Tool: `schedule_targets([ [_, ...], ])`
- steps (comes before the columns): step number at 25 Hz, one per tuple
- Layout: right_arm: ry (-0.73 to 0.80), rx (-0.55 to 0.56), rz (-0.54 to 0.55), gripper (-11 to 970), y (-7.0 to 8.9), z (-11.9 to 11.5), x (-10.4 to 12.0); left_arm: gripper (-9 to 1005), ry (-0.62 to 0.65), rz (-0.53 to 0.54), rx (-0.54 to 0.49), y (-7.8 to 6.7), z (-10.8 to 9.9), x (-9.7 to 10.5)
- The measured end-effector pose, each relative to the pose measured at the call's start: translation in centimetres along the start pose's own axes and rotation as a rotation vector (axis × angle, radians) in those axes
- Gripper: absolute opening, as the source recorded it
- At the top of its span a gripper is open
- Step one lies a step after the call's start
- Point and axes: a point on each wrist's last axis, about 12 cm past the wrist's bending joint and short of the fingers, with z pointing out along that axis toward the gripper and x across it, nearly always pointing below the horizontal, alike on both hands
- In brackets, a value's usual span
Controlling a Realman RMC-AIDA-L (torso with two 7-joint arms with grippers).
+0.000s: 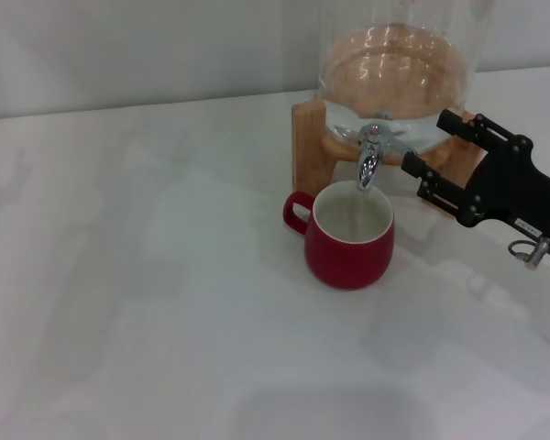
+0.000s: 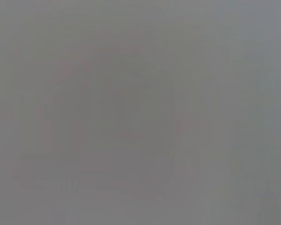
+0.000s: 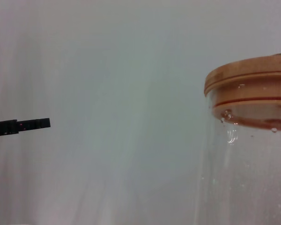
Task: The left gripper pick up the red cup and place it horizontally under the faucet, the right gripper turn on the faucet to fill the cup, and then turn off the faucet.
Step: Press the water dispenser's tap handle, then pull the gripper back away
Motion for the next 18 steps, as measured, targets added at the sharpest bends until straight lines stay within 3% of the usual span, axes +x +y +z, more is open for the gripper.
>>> schedule_targets([
  [18,0.006,0.021,-0.013,674,-0.28,-0.3,0.05,838,-0.006,-0.001,0.007,-0.18,0.33,-0.1],
])
